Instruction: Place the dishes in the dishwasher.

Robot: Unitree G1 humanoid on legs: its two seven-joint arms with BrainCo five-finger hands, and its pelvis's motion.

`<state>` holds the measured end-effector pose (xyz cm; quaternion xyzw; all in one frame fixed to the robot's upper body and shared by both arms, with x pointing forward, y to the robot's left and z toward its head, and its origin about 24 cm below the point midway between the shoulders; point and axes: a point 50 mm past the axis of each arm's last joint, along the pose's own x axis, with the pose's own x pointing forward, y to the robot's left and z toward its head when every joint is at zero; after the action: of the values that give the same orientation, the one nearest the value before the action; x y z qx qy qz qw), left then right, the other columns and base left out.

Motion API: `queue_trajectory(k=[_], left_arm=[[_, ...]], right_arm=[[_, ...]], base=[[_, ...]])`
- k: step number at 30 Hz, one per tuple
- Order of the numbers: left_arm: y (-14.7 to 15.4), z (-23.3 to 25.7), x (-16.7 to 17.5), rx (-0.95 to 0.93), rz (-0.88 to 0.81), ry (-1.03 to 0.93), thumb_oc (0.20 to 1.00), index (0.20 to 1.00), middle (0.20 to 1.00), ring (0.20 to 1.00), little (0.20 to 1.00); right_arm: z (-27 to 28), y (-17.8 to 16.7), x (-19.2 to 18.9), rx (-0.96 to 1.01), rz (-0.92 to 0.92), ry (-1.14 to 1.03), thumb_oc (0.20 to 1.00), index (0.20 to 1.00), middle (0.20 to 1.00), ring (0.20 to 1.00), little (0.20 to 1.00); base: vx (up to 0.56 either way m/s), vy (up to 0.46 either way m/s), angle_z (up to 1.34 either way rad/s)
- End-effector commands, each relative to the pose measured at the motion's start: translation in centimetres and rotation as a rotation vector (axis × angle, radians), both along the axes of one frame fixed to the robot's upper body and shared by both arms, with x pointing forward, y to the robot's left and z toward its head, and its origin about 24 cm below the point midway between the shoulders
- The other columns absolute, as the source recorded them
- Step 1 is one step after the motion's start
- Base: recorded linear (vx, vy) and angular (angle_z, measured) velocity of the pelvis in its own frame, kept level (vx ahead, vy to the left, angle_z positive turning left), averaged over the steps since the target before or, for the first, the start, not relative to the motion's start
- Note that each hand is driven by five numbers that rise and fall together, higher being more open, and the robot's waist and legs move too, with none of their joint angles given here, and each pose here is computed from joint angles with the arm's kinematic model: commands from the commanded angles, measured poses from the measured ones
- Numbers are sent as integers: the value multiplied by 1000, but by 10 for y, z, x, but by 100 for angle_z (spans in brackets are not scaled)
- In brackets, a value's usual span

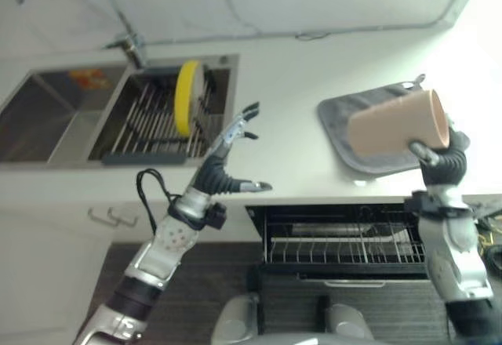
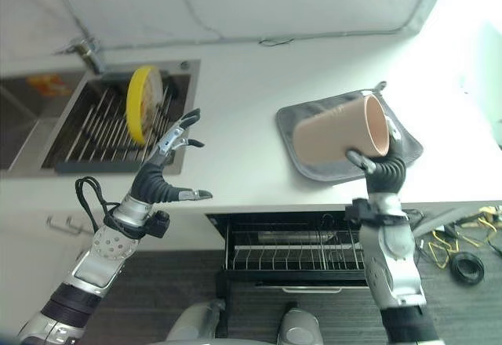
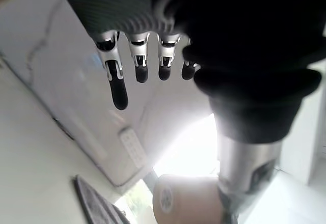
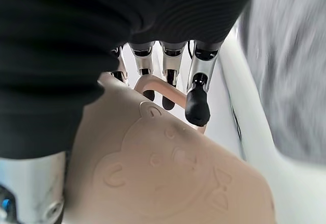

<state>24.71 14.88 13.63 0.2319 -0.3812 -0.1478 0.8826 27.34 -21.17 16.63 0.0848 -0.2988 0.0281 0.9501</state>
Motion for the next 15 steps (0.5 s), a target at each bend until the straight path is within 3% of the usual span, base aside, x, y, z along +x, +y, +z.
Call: queue_trajectory(k=[1,15], left_arm=[[1,30,-13,-24,-15,-218,1000,1000,1000,1000,1000],[3,9,-21,214,-117,-65,1000,1000,1000,1000,1000]], right_arm=[[26,3,-7,-58,38,-110,200,200,200,200,200],[3,1,-19,-12,28,-52,200,200,200,200,200]], base=[[-143,-3,13],[25,57,-8]])
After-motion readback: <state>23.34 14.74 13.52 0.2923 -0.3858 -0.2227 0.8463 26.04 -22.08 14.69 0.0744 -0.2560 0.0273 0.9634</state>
